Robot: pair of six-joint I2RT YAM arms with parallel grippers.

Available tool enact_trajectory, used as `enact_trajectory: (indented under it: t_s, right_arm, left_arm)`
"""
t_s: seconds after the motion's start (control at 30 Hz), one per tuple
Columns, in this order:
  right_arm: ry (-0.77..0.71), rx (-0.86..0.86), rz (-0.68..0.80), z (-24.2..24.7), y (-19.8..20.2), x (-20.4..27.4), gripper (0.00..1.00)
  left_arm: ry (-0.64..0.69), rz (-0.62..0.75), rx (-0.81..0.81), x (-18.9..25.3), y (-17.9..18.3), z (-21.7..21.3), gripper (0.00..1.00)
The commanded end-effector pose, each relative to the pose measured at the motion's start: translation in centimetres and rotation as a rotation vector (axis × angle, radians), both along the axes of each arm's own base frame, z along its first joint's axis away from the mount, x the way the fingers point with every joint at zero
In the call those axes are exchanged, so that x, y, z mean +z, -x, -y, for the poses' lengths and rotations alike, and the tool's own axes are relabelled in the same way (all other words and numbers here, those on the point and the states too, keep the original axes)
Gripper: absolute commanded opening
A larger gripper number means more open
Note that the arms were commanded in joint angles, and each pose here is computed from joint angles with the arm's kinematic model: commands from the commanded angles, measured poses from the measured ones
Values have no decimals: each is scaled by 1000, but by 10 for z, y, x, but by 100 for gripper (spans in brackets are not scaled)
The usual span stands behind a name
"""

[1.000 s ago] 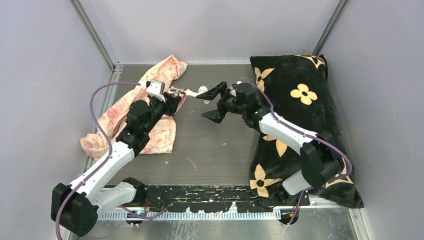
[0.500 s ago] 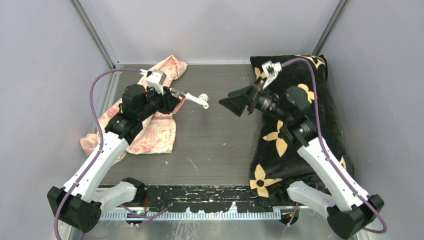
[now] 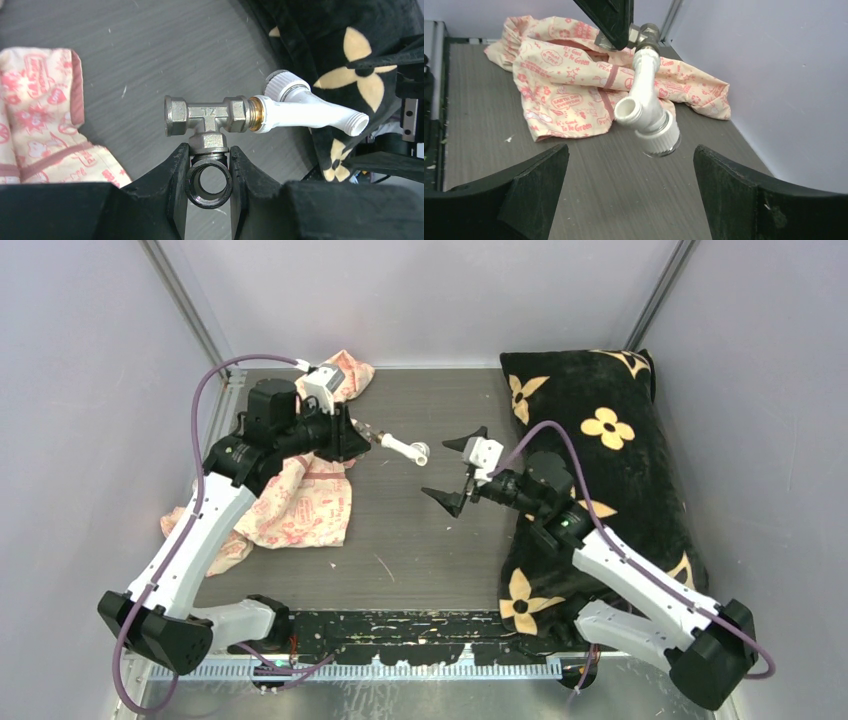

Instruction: Install the water faucets

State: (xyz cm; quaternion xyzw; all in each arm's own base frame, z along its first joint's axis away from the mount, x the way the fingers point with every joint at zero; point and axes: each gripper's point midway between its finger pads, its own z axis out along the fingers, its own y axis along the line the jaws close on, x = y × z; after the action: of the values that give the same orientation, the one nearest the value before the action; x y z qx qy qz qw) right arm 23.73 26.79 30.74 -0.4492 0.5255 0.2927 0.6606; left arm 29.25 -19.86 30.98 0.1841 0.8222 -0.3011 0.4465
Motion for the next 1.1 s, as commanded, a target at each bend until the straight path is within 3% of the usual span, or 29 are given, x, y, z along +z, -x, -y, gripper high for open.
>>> enact_trajectory:
  t_s: [0.0, 0.2, 0.37, 0.5, 0.57, 0.67, 0.9, 1.07]
  right_arm:
    - [-48, -82, 265, -8, -21, 49, 100]
    - [-70, -63, 281, -30, -31, 47, 99]
    - [-80, -42, 213, -41, -34, 44, 82]
    - [-120, -14, 137, -48, -33, 44, 62]
    - [-132, -8, 89, -51, -33, 40, 46]
    - [-148, -7, 29, -53, -34, 36, 3]
    - [-262, -4, -181, -56, -30, 38, 1]
    - [-394, -140, -499, -46, -42, 47, 1]
  left_arm:
    - [57, 7, -40, 23, 7, 7, 0]
    - [64, 27, -47, 28, 10, 7, 0]
    - [64, 32, -51, 29, 10, 7, 0]
    - [75, 33, -61, 27, 10, 10, 0]
    - [81, 37, -63, 28, 9, 11, 0]
    - [86, 40, -65, 27, 8, 12, 0]
    - [129, 144, -87, 34, 9, 14, 0]
    - [151, 308, -98, 36, 10, 11, 0]
